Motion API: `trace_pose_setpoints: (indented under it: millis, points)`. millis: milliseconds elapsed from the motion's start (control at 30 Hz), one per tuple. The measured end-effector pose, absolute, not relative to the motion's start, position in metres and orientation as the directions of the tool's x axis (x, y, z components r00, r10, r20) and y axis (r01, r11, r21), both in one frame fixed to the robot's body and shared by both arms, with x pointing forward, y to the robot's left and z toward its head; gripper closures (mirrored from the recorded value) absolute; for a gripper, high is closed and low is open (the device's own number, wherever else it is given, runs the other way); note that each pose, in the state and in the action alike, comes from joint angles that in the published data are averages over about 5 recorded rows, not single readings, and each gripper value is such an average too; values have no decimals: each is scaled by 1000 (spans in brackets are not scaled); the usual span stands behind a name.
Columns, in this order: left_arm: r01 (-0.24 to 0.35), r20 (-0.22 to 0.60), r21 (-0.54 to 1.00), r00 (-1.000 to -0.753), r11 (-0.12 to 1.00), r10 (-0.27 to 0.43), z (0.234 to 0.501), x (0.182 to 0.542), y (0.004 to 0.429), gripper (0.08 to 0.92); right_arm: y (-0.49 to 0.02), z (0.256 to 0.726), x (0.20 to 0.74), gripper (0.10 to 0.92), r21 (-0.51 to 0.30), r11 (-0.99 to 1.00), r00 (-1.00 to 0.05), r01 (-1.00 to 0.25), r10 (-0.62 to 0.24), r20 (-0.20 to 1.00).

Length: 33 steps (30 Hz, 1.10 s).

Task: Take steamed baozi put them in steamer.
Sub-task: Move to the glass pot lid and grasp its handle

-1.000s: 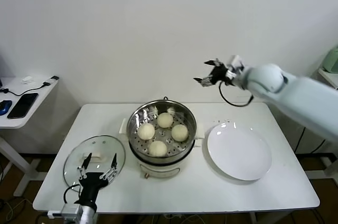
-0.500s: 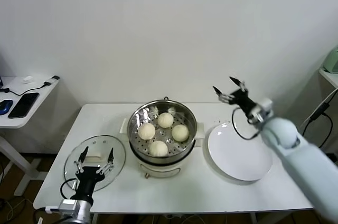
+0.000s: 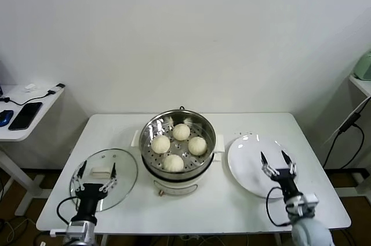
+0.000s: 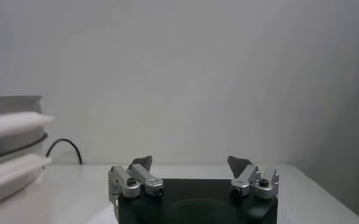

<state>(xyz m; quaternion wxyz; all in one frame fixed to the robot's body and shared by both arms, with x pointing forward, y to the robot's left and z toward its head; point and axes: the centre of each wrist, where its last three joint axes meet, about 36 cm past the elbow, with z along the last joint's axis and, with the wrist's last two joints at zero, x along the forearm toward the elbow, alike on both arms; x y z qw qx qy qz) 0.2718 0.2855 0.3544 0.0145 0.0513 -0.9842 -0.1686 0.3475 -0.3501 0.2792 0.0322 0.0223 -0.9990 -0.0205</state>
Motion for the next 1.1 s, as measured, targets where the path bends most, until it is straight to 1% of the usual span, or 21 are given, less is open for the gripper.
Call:
trace_pose_setpoints:
  millis: [100, 233, 400, 533, 667, 800, 933, 1100]
  points:
    - [-113, -15, 450, -993, 886, -119, 349, 272, 293, 177, -344, 271, 332, 200, 47, 999, -997, -14, -17, 74]
    - [-112, -27, 619, -992, 777, -122, 336, 269, 302, 177, -335, 264, 317, 200, 45, 999, -996, 11, 7, 86]
    - [-99, -38, 812, -992, 575, -117, 308, 267, 317, 177, -328, 259, 308, 200, 35, 999, -995, 30, 27, 97]
    - [-75, -37, 913, -994, 400, -102, 281, 265, 330, 177, -326, 259, 305, 200, 23, 999, -995, 42, 40, 96]
    - [-50, -29, 968, -996, 247, -87, 259, 265, 342, 177, -325, 259, 304, 199, 11, 998, -994, 54, 53, 98]
    - [-32, -22, 990, -997, 134, -73, 243, 269, 348, 177, -324, 259, 301, 200, 3, 998, -993, 64, 63, 104]
    - [-24, -20, 998, -997, 59, -69, 235, 278, 348, 177, -322, 259, 297, 199, -2, 998, -991, 71, 70, 111]
    - [-8, -8, 1000, -997, -3, -82, 228, 292, 349, 177, -323, 259, 296, 200, -6, 997, -991, 77, 77, 111]
